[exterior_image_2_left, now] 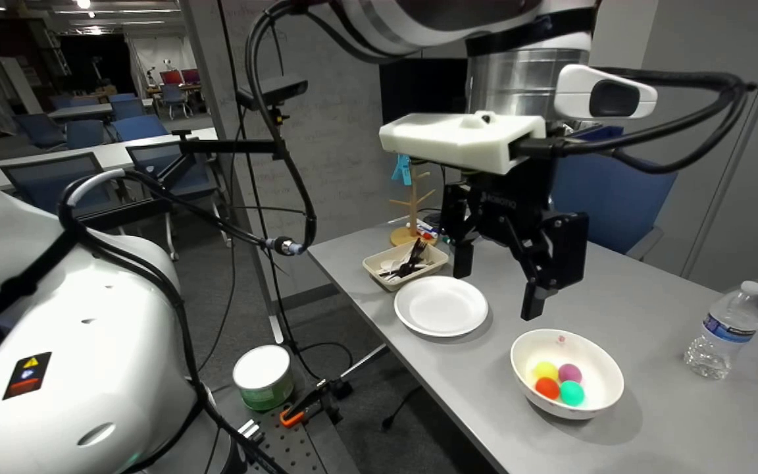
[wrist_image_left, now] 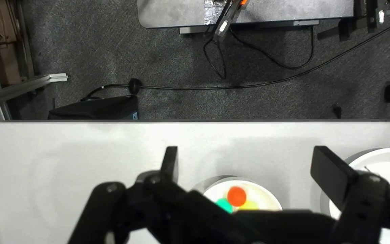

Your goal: Take the purple ball out of the bowl and put it on the plate

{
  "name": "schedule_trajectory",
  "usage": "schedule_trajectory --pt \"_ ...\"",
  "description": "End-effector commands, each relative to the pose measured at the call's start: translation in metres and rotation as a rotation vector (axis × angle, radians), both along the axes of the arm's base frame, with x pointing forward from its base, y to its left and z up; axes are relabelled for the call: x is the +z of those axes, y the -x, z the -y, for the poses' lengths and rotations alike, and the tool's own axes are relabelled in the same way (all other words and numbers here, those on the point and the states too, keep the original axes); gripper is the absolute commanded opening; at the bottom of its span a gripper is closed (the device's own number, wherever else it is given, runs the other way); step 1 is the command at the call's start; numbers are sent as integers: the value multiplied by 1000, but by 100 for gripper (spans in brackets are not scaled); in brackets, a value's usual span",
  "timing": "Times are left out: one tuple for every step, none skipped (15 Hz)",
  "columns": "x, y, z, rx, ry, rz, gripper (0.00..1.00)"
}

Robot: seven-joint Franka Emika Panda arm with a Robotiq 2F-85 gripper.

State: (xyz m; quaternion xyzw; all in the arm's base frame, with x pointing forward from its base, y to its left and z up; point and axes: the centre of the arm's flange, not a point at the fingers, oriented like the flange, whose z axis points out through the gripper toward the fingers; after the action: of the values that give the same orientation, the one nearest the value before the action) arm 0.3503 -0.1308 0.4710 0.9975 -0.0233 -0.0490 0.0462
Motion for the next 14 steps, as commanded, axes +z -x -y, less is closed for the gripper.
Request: schedule_trajectory --pt "0 -20 -8 -5 18 8 100" --pt "-6 -34 -8 -3 25 15 100" --pt "-8 -46 -13 5 26 27 100" --pt "-14 -60 -20 15 28 42 100" --pt "-20 -74 -27 27 29 57 100" --pt "-27 -88 -33 38 30 72 100" --pt "-34 -100 -39 49 34 89 100" --pt "-42 -114 -43 59 28 103 100" --pt "-46 -124 -49 63 23 113 100" --pt "-54 -136 -52 66 12 126 100" --pt "-62 -146 -54 67 -1 133 100" --pt "-70 -155 -55 68 -10 142 100" --pt "-75 -161 -57 64 -19 145 100" --pt "-80 -164 -58 60 -29 144 100"
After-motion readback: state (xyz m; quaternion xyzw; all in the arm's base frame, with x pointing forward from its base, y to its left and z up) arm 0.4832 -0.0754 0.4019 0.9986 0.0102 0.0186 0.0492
